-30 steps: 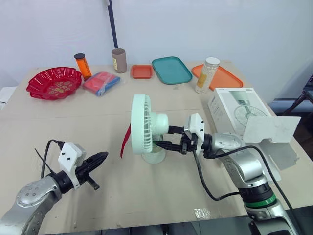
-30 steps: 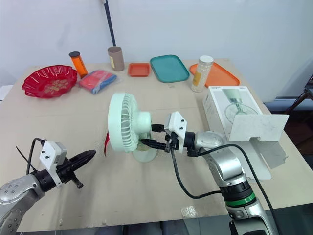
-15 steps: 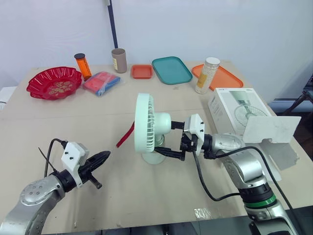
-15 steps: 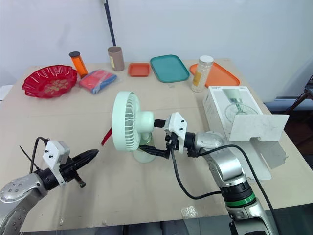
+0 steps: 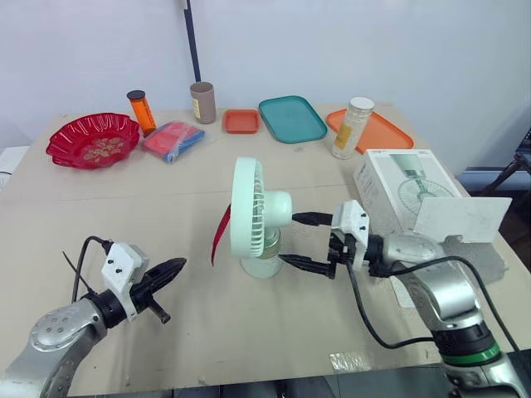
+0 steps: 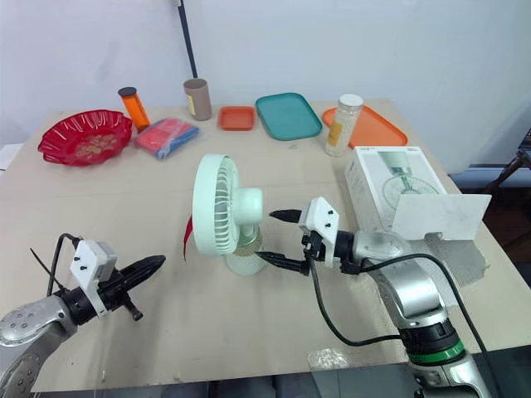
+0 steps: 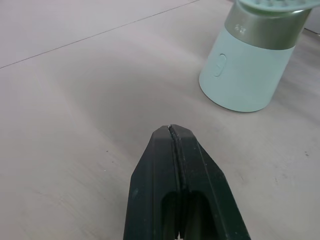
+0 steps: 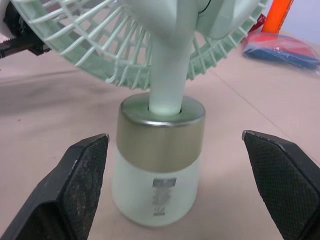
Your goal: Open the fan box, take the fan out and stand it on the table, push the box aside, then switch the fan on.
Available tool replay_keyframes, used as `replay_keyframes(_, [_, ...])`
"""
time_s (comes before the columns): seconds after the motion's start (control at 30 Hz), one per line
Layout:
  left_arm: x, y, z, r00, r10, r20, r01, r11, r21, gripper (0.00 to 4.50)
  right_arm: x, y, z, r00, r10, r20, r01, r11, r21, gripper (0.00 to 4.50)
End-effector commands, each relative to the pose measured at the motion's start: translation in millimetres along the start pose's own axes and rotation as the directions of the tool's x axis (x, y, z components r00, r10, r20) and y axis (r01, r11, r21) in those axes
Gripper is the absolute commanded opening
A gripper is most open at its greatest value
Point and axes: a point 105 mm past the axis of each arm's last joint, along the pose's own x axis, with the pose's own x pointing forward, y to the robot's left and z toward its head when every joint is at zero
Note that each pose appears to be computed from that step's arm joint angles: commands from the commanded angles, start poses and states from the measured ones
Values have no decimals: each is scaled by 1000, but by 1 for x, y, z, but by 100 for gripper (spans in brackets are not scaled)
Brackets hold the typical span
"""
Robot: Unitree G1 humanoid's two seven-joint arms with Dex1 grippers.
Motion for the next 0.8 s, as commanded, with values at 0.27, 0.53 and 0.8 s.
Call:
replay_keyframes(0.27, [-26,10,18,999,-43,-12,44,993,109,278,-43,12,19,993,-101,-57,100,995,-12,450])
replay_keyframes(0.53, [-50,-8,12,986,-139,-88,148,983,105,449,-65,29,15,977,-179,-119,182,983,17,450])
replay_keyframes(0.8, [-57,-15,10,979,-174,-106,190,966,176,449,-85,33,9,955,-253,-153,252,967,-29,450])
